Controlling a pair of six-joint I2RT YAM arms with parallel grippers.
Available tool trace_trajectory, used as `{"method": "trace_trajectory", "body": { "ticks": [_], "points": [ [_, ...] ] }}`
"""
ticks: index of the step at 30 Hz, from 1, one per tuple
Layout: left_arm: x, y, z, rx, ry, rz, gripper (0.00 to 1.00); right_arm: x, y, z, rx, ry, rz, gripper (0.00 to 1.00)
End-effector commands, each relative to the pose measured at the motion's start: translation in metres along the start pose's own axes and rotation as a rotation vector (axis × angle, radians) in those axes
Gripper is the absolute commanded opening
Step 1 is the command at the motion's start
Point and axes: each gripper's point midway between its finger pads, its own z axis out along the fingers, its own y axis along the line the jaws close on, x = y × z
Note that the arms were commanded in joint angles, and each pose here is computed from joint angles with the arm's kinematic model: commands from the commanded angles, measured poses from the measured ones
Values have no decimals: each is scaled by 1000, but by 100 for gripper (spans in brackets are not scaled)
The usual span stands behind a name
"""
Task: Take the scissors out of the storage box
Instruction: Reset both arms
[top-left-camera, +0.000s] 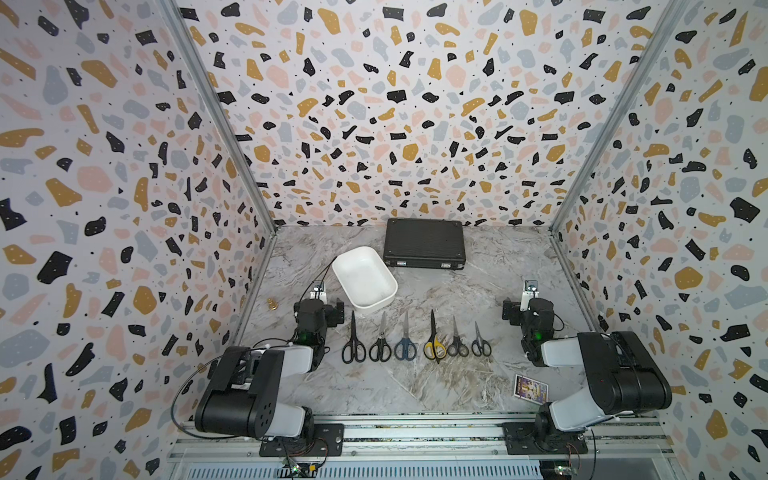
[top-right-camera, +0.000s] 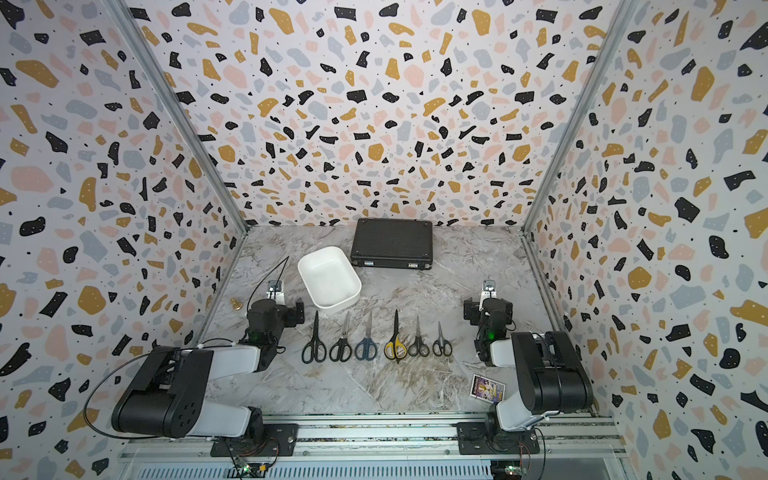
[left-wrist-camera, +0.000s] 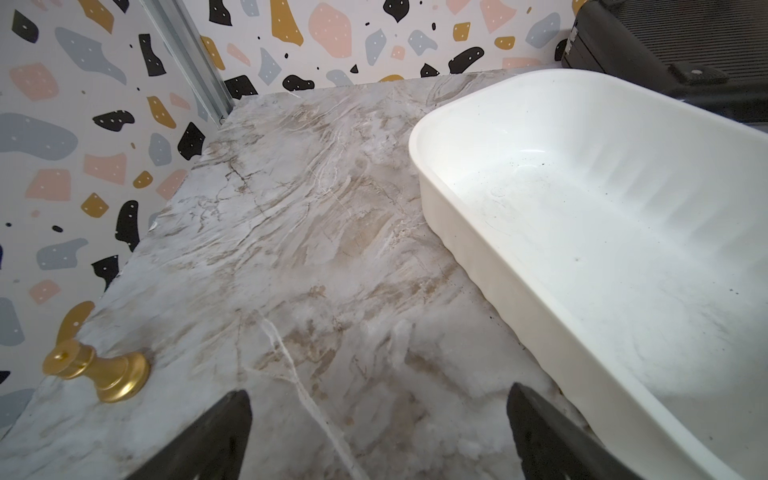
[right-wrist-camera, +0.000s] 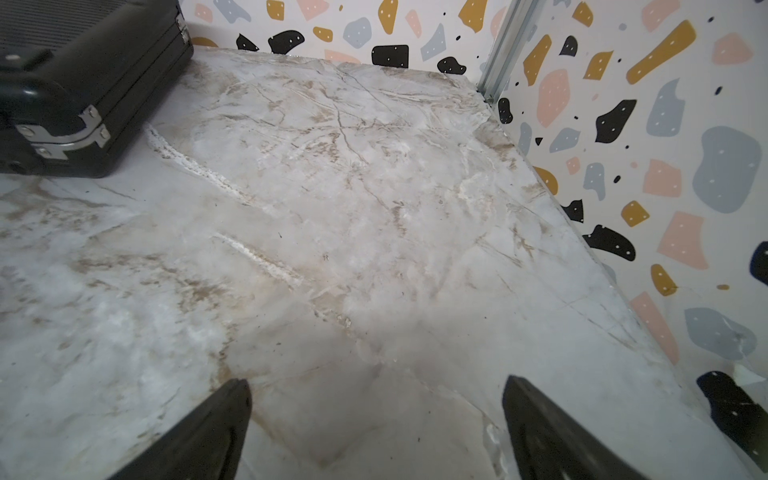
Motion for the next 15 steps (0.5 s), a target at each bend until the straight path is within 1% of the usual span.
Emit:
{"method": "trace_trajectory", "body": {
  "ticks": [1, 13, 14, 15],
  "points": [
    [-17, -1, -1, 3, -67, 1, 100, -16, 0, 0, -2, -52, 4, 100],
    [-19, -2, -2, 4, -71, 3, 100, -16, 0, 0, -1, -49, 3, 100],
    [-18, -1, -2, -3, -71, 1, 100, -17, -1, 0, 0, -51, 4, 100],
    [-17, 9, -3, -59, -74, -29, 100, -16, 0, 0, -1, -49, 3, 100]
  ]
}}
